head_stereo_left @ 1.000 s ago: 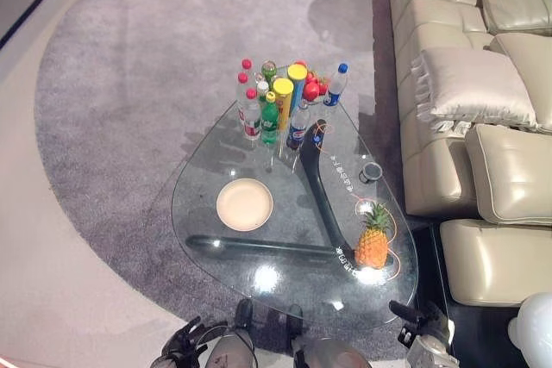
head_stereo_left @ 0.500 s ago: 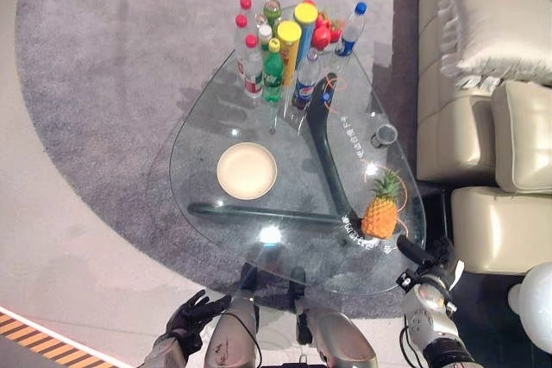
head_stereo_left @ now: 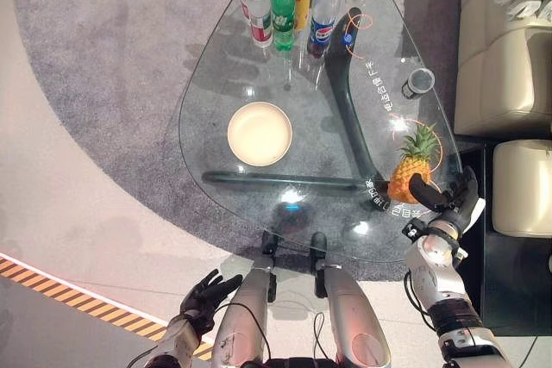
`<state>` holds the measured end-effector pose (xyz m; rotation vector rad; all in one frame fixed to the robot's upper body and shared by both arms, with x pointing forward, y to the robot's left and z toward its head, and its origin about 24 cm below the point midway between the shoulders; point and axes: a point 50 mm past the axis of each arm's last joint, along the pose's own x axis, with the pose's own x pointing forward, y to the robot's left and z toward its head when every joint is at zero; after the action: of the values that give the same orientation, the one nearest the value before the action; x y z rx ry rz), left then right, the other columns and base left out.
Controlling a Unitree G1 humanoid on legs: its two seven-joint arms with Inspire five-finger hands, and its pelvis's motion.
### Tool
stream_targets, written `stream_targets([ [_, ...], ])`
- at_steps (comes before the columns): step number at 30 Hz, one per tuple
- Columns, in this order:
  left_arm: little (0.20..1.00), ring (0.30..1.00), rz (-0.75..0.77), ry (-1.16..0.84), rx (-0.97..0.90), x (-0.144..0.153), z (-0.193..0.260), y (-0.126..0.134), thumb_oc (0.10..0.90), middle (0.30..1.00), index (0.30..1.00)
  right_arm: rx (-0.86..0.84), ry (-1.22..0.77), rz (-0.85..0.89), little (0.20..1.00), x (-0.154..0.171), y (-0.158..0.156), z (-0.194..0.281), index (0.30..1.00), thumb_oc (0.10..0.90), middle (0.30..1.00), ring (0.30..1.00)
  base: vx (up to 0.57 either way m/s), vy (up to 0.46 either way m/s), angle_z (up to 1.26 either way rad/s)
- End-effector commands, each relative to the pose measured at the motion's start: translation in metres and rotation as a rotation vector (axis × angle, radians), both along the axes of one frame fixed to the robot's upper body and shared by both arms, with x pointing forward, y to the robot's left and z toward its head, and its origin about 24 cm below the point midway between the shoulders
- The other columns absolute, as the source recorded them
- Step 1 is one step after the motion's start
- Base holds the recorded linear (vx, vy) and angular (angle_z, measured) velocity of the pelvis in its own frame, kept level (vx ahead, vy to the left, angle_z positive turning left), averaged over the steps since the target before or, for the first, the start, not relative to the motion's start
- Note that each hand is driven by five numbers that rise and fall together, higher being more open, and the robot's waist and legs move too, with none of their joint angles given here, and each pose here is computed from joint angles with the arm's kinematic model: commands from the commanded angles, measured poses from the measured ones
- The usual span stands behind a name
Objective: Pick up the fruit to the plate
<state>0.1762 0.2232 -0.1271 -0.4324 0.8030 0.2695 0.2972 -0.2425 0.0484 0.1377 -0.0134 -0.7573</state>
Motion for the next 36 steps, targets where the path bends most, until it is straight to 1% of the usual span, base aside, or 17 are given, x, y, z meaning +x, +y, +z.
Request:
stream_targets([
  [1, 0.900, 0.900, -0.017, -0.004, -0.060, -0.013, -0.006, -0.014, 0.800, 0.900, 0.900, -0.164, -0.200, -0.046, 0.900, 0.002, -0.018, 0.056, 0.900, 0.800, 0.900, 0.900, 0.00, 0.000, 0.00],
  [11, 0.900, 0.900, -0.041, -0.046, -0.089, -0.001, 0.002, -0.021, 0.800, 0.900, 0.900, -0.242, -0.240, -0.076, 0.900, 0.016, -0.016, 0.085, 0.900, 0.800, 0.900, 0.900, 0.00, 0.006, -0.01],
  [19, 0.900, 0.900, -0.063, -0.073, -0.110, 0.006, 0.006, -0.026, 0.800, 0.900, 0.900, -0.281, -0.214, -0.167, 0.900, 0.021, -0.023, 0.089, 0.900, 0.800, 0.900, 0.900, 0.00, 0.000, 0.00],
  [23, 0.900, 0.900, -0.079, -0.094, -0.128, 0.012, 0.010, -0.031, 0.800, 0.900, 0.900, -0.328, -0.208, -0.169, 0.900, 0.024, -0.020, 0.092, 0.900, 0.800, 0.900, 0.900, 0.00, 0.000, 0.00],
  [29, 0.900, 0.900, -0.076, -0.103, -0.140, 0.017, 0.013, -0.031, 0.800, 0.900, 0.900, -0.286, -0.183, -0.138, 0.900, 0.032, -0.016, 0.091, 0.900, 0.800, 0.900, 0.900, 0.00, 0.000, 0.00],
  [31, 0.900, 0.900, -0.077, -0.106, -0.142, 0.017, 0.013, -0.031, 0.800, 0.900, 0.900, -0.245, -0.159, -0.143, 0.900, 0.034, -0.017, 0.087, 0.900, 0.800, 0.900, 0.900, 0.00, 0.000, 0.00],
  [33, 0.900, 0.900, -0.077, -0.106, -0.142, 0.017, 0.013, -0.031, 0.800, 0.900, 0.900, -0.240, -0.152, -0.145, 0.900, 0.034, -0.017, 0.086, 0.900, 0.800, 0.900, 0.900, 0.00, 0.000, 0.00],
  [34, 0.900, 0.900, -0.080, -0.111, -0.144, 0.018, 0.014, -0.031, 0.800, 0.900, 0.900, -0.215, -0.107, -0.170, 0.900, 0.035, -0.016, 0.077, 0.900, 0.800, 0.900, 0.900, 0.00, 0.000, 0.00],
  [36, 0.900, 0.900, -0.081, -0.114, -0.146, 0.020, 0.014, -0.032, 0.800, 0.900, 0.900, -0.200, -0.087, -0.183, 0.900, 0.036, -0.016, 0.073, 0.900, 0.800, 0.900, 0.900, 0.00, 0.000, 0.00],
])
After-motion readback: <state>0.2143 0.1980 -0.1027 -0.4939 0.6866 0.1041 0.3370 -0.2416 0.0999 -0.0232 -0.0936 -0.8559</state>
